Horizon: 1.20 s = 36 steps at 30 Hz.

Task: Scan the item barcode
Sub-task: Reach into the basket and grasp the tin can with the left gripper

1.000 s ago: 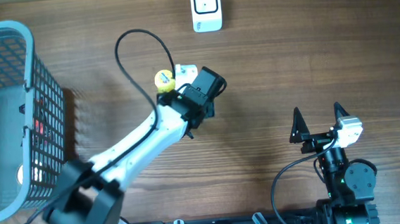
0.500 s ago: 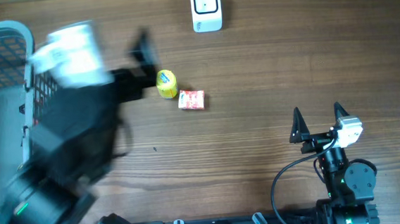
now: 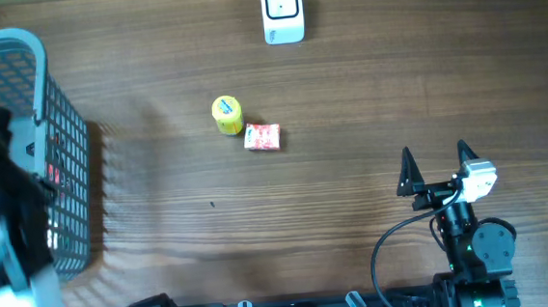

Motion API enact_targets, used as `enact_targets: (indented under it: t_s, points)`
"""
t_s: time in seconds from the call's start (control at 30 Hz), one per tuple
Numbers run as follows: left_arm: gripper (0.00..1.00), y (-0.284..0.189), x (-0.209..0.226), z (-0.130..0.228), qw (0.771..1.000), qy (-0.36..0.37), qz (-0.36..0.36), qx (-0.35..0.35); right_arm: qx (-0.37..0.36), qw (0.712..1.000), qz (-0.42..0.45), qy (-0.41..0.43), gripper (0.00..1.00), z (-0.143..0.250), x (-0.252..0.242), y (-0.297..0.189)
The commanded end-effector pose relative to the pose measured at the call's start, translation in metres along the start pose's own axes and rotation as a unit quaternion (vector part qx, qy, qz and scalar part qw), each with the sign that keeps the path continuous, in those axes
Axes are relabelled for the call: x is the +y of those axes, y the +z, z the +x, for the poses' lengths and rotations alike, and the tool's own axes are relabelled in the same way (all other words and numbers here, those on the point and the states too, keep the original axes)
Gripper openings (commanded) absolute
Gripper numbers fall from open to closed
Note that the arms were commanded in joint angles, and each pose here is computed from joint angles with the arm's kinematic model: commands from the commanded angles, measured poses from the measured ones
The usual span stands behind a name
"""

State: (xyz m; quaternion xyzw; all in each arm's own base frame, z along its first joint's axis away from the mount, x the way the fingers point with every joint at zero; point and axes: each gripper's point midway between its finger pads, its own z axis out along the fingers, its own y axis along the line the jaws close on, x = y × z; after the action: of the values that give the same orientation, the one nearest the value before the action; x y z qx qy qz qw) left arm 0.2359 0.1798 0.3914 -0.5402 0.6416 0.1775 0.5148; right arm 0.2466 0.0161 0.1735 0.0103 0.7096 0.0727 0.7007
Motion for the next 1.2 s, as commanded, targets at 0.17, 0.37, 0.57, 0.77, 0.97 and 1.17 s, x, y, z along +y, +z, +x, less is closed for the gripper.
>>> enact_targets:
  t_s: [0.17,0.37,0.57,0.77,0.97,1.17]
  points:
    - [1.0,0.111,0.076,0.087,0.949,-0.142,-0.207,0.194,-0.003,1.0,0.003,0.008,1.0,-0.001,-0.001,0.0]
    - [1.0,0.143,0.112,0.13,0.897,-0.191,-0.267,0.295,-0.002,1.0,0.003,0.008,1.0,-0.001,-0.001,0.0]
    - [0.98,0.146,0.134,0.148,0.881,-0.186,-0.303,0.314,-0.003,1.0,0.003,0.008,1.0,-0.001,-0.001,0.0]
    - [0.98,0.154,0.153,0.19,0.872,-0.176,-0.318,0.329,-0.002,1.0,0.003,0.008,1.0,-0.001,-0.001,0.0]
    - [0.98,0.157,0.178,0.239,0.863,-0.167,-0.333,0.341,-0.002,1.0,0.003,0.008,1.0,-0.001,-0.001,0.0]
    - [0.98,0.158,0.191,0.249,0.865,-0.157,-0.346,0.329,-0.003,1.0,0.003,0.008,1.0,-0.001,-0.001,0.0]
